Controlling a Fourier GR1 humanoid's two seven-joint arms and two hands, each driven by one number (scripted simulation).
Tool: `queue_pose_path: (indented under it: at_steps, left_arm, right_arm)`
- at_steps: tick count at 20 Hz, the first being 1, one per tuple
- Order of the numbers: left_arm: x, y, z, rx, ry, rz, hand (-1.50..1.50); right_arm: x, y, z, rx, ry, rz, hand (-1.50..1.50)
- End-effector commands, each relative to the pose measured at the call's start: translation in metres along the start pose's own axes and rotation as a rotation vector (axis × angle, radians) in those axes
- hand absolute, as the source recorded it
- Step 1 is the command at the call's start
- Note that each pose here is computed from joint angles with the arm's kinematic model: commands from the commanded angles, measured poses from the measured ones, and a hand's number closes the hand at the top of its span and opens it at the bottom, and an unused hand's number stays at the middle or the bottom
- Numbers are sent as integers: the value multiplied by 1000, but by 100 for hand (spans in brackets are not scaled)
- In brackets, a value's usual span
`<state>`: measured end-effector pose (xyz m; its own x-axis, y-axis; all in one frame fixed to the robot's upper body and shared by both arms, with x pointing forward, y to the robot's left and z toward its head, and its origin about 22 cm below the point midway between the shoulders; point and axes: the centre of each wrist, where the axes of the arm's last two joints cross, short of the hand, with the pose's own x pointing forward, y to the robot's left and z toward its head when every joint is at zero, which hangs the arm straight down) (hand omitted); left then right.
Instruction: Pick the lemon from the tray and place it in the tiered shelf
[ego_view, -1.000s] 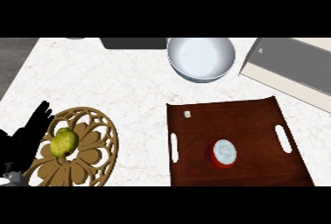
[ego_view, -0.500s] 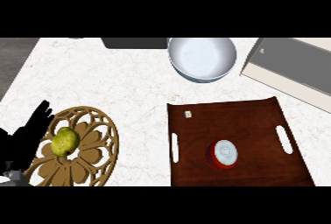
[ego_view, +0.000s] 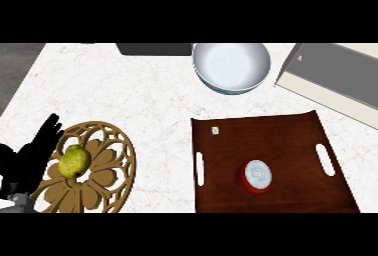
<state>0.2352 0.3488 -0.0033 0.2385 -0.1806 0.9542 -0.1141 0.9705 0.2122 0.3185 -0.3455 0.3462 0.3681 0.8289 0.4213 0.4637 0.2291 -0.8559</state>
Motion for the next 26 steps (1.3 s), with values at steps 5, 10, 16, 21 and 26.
queue_pose_path:
  at_steps: [5,10,16,21,26]
  left_arm:
    - [9,-12,-2,-1,-7,1,0]
    - [16,2,-2,-28,-4,11,0]
    - [-4,2,7,-10,-9,-9,0]
    - [3,7,-2,-9,-14,-5,0]
    - [4,12,1,-10,2,-18,0]
  right_arm:
    - [-23,47,-32,6,46,-39,150]
    - [-56,53,-62,19,90,-43,150]
    - [-77,71,-72,-17,215,-66,-150]
    - [-90,63,-79,23,119,20,-150]
    - [-81,64,-88,-5,108,-108,-150]
